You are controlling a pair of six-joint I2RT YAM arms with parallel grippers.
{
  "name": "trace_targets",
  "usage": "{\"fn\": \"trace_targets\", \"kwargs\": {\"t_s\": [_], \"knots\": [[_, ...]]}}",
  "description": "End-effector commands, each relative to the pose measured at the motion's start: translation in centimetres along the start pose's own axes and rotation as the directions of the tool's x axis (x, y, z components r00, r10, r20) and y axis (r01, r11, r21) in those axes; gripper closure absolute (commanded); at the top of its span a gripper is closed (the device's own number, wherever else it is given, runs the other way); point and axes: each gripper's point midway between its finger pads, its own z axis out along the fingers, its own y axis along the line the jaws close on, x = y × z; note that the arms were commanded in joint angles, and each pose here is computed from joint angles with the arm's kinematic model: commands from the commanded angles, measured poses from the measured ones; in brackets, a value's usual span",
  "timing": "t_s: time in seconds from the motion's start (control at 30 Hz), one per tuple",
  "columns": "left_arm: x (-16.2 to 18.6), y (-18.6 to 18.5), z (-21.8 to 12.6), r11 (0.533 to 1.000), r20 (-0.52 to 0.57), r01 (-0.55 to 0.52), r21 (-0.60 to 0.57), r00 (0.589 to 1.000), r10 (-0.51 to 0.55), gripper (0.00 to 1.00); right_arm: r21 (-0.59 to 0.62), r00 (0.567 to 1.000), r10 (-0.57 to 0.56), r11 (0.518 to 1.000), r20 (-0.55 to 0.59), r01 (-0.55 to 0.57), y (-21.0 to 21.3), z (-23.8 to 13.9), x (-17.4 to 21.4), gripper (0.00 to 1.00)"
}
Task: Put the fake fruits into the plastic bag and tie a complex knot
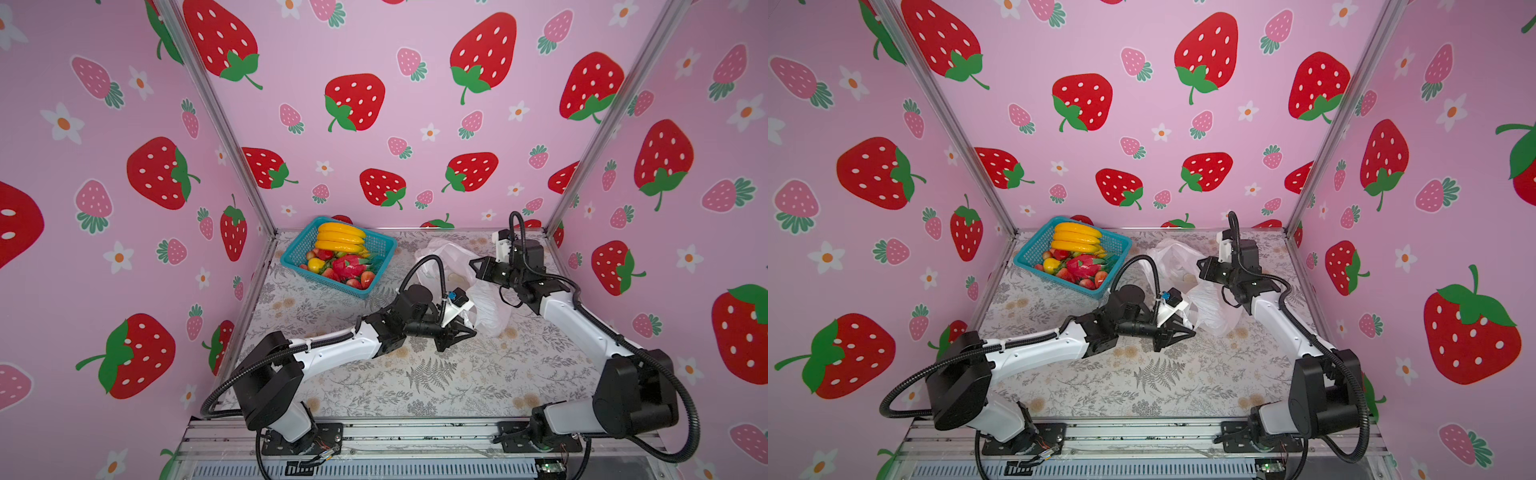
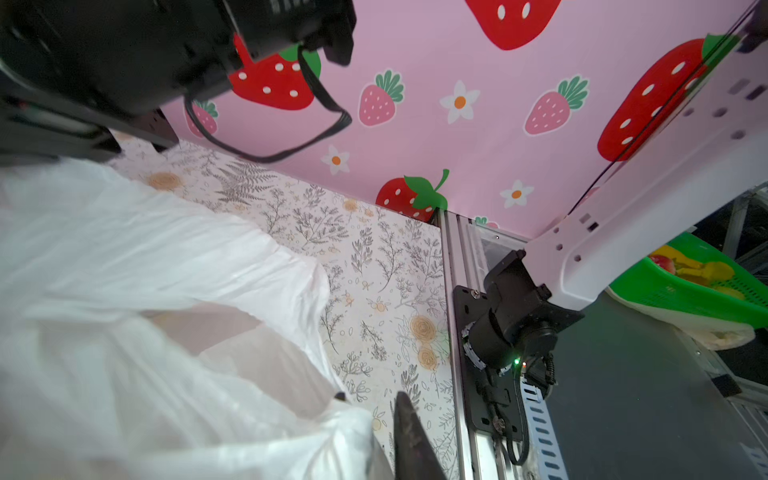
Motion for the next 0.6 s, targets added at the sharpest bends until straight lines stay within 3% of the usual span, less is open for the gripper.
{"fn": "trace_targets", "kwargs": {"t_s": [0.0,0.17,0.37,0.57], "knots": [[-2.0,-1.0,-0.5,0.997,0.009,-0.078,0.026,0.997,0.077,0.63,-0.051,0.996,-0.082,0.995,-0.030,0.081,0.6,0.1,0.5,1.00],[-2.1,-1.5,-2.1,0.996,0.003,-0.092,0.021,0.996,0.092,0.36,-0.065,0.987,-0.144,0.988,-0.070,0.139,0.5,0.0,1.5,1.00],[-3.0,-1.6,-5.7,0.999,0.019,-0.047,0.015,0.999,0.047,0.21,-0.079,0.983,-0.165,0.984,-0.082,0.158,0.4,0.3,1.6,1.00],[-5.2,1.2,-10.9,0.985,0.121,0.027,-0.170,0.993,-0.007,0.14,-0.055,0.978,-0.191,0.981,-0.079,0.187,-0.2,0.4,1.5,1.00]]}}
